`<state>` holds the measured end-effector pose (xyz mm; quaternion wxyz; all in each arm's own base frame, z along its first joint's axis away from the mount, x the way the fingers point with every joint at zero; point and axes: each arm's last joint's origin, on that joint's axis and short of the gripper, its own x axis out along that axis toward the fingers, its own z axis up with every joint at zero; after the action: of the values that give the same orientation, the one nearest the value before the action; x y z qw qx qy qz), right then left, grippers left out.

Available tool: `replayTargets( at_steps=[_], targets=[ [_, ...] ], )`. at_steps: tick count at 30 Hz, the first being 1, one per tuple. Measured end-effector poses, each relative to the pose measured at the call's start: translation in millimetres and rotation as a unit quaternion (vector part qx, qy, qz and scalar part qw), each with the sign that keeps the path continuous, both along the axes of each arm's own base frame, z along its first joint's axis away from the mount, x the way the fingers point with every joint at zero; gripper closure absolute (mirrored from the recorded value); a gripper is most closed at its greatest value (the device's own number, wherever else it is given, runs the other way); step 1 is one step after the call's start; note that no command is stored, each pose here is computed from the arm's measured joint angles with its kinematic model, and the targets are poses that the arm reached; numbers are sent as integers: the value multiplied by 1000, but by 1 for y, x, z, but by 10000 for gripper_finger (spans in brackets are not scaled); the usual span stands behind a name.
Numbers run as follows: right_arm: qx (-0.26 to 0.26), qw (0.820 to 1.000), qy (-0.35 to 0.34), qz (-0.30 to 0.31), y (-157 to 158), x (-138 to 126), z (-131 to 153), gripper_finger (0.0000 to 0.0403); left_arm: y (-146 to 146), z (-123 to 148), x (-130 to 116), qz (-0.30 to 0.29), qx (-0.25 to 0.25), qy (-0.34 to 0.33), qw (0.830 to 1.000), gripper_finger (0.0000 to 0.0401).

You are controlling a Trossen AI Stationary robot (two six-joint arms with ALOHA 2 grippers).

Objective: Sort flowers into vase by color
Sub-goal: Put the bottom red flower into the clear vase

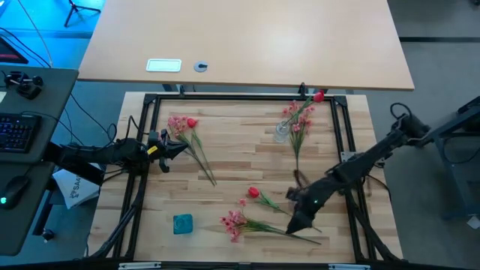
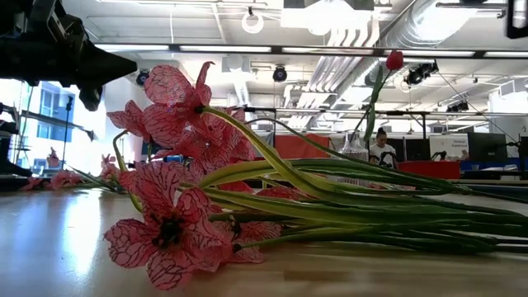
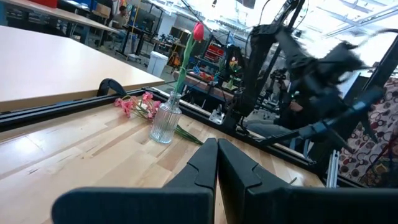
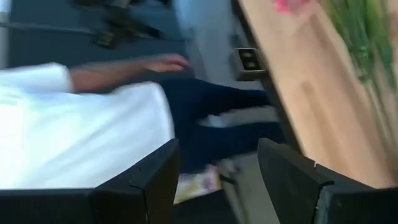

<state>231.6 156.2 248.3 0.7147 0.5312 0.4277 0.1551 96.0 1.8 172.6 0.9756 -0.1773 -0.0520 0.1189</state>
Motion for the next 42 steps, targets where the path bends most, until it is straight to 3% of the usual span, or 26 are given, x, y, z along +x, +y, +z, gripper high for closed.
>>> replayTargets(
  at_steps=[4,8,10,11,16,22,31,36,39,42],
  targets=[
    [-115,988,99,25,12,31,-1,192,0,0,0,0,0,0,1000,401],
    [-231,936,266,12,11,44,-23,192,0,0,0,0,0,0,1000,401],
    [-252,912,323,2,8,46,-35,192,0,0,0,0,0,0,1000,401],
    [-252,909,331,6,7,49,-41,192,0,0,0,0,0,0,1000,401],
    [-247,920,303,14,-1,62,-63,192,0,0,0,0,0,0,1000,401],
    [-296,913,281,13,-10,68,-71,192,0,0,0,0,0,0,1000,401],
    [-332,895,292,56,1,70,-101,192,0,0,0,0,0,0,1000,401],
    [-349,885,305,35,1,73,-112,197,0,0,0,0,0,0,1000,401],
    [-370,871,322,23,-1,71,-117,230,0,0,0,0,0,0,1000,401],
    [-398,858,323,29,0,67,-118,300,0,0,0,0,0,0,1000,401]
  ],
)
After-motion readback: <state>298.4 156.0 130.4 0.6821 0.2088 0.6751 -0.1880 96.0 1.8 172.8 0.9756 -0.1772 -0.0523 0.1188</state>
